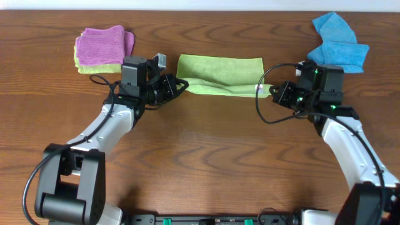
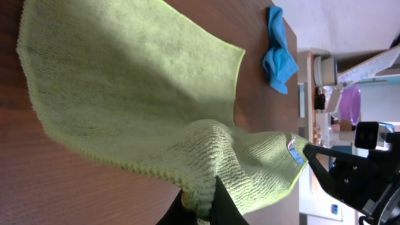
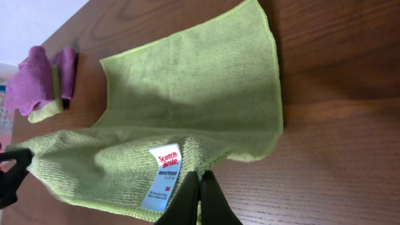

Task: Fold the cloth
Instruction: 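Lift both corners and carry them forward over the cloth's far edge, then lower the held corners onto the far edge, folding the cloth in half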

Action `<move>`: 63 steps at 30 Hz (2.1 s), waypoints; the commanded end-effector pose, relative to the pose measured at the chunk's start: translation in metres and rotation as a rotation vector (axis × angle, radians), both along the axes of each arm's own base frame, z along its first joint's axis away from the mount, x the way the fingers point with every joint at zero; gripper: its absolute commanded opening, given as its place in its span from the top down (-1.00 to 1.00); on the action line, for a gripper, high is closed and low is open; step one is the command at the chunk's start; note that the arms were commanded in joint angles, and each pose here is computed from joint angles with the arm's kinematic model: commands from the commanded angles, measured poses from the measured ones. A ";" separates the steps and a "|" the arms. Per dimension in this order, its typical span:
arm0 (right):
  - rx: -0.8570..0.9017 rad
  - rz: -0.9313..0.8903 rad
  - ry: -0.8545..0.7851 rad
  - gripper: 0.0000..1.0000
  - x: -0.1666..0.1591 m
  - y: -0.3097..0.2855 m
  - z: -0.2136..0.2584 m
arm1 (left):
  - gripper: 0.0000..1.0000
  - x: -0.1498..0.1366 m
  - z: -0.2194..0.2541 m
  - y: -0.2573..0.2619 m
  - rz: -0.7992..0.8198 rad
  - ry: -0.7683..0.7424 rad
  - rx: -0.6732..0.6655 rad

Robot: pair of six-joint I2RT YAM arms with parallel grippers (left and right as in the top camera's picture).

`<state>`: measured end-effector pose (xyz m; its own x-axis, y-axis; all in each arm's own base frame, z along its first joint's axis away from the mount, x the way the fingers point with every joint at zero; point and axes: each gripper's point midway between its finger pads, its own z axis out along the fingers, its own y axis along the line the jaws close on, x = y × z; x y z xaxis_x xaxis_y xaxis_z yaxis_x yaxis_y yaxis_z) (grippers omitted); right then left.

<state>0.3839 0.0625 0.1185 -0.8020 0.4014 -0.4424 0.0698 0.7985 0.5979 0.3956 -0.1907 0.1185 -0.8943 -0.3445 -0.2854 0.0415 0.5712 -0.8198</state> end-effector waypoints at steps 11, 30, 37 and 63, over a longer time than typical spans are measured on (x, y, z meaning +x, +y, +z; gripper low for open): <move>-0.019 0.021 0.003 0.97 0.034 0.009 -0.004 | 0.88 0.028 -0.031 0.002 0.011 0.027 0.036; -0.040 0.009 0.002 0.97 0.078 0.004 -0.013 | 0.88 0.069 -0.031 0.018 0.070 -0.002 0.057; -0.043 0.010 -0.020 0.97 0.089 0.004 -0.006 | 0.88 0.084 -0.036 0.010 0.032 0.001 0.027; -0.092 -0.031 0.037 0.97 0.089 -0.006 -0.030 | 0.88 0.110 -0.041 0.012 -0.003 -0.023 0.033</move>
<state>0.4669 0.0630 0.0856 -0.8206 0.3862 -0.4213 0.1092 0.8296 0.5476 0.4966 -0.1845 0.0840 -0.8900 -0.3308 -0.3138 0.0605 0.5965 -0.8003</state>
